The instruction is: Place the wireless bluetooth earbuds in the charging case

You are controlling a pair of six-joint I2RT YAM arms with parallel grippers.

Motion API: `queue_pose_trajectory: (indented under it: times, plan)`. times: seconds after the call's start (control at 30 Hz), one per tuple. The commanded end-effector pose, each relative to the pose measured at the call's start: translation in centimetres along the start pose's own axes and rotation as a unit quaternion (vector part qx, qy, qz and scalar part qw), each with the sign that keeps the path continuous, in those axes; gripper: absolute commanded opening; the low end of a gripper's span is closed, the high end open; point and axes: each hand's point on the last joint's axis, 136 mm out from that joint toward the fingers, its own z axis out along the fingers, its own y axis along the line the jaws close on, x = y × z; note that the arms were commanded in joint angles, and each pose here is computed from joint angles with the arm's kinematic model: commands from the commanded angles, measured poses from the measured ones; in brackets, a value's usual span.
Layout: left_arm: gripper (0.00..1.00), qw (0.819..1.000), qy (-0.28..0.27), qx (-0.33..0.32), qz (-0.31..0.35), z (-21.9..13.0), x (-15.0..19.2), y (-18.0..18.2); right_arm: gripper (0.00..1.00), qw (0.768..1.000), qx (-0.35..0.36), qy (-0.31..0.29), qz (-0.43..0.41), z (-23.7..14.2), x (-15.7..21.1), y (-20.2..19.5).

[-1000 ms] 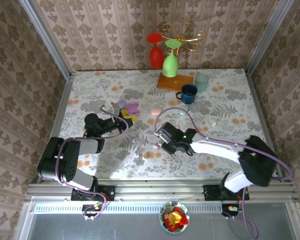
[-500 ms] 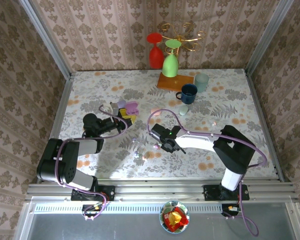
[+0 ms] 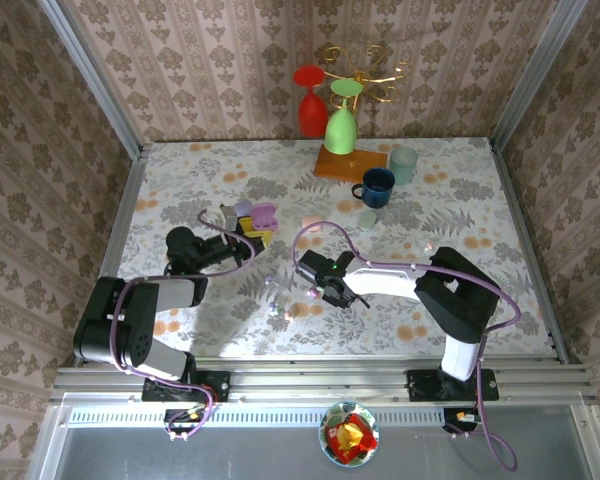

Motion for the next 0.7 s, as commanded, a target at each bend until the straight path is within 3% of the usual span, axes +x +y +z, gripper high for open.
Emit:
queue_pose_trajectory:
  times: [0.0, 0.17, 0.37, 0.5, 0.67]
  plan:
    - [0.31, 0.999, -0.01, 0.012, 0.033, -0.2, -0.9, -0.7, 0.23, 1.0, 0.008, 0.017, -0.002, -0.1, 0.4, -0.2]
    - [0.31, 0.999, -0.009, 0.012, 0.036, -0.1, -0.8, -0.7, 0.2, 0.999, -0.008, -0.011, 0.029, -1.1, -0.4, -0.6]
    - [0.32, 0.999, -0.004, 0.025, 0.045, 0.7, -0.2, -1.7, 0.2, 0.986, -0.06, -0.094, 0.12, -4.9, -2.5, -2.4]
    - [0.32, 0.998, -0.003, 0.039, 0.052, 1.4, 0.1, -2.6, 0.2, 0.958, -0.151, -0.165, 0.18, -8.3, -3.8, -3.2]
    - [0.32, 0.995, 0.007, 0.079, 0.059, 2.6, 0.7, -4.3, 0.21, 0.892, -0.27, -0.291, 0.217, -15.2, -6.2, -4.2]
